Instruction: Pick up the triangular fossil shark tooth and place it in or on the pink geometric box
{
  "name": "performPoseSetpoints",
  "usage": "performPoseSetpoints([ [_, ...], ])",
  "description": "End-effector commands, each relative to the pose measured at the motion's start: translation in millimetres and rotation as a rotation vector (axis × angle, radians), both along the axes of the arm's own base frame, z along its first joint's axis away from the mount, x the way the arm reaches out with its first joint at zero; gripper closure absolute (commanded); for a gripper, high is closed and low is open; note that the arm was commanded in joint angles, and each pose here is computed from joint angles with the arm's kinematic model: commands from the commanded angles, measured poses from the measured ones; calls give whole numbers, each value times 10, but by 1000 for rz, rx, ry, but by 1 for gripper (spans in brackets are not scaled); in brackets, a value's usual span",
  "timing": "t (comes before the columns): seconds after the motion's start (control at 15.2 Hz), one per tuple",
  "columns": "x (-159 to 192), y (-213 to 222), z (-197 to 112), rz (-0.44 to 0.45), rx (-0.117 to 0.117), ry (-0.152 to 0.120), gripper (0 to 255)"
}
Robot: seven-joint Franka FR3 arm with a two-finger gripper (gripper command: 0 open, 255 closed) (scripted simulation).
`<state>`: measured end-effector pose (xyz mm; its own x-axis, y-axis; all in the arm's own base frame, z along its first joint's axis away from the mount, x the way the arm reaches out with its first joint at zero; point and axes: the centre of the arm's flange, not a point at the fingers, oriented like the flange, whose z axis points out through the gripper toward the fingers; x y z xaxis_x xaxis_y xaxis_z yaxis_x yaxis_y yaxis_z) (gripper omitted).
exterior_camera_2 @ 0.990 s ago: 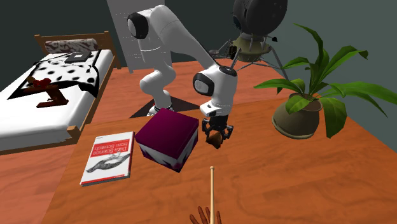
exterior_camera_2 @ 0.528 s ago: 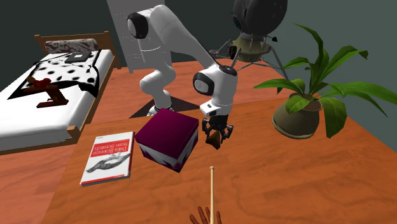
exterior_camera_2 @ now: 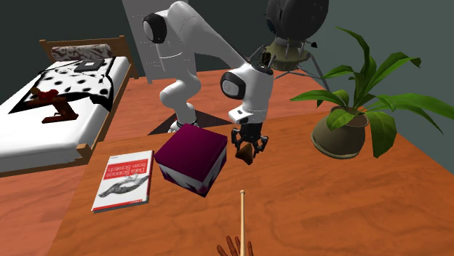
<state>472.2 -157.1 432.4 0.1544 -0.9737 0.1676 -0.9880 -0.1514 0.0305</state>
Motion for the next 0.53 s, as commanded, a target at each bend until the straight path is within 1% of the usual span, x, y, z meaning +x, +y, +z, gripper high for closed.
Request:
performPoseSetpoints([
  [0.0,1,2,113,0,0,0,255],
  [0.46,1,2,482,0,0,0,255],
])
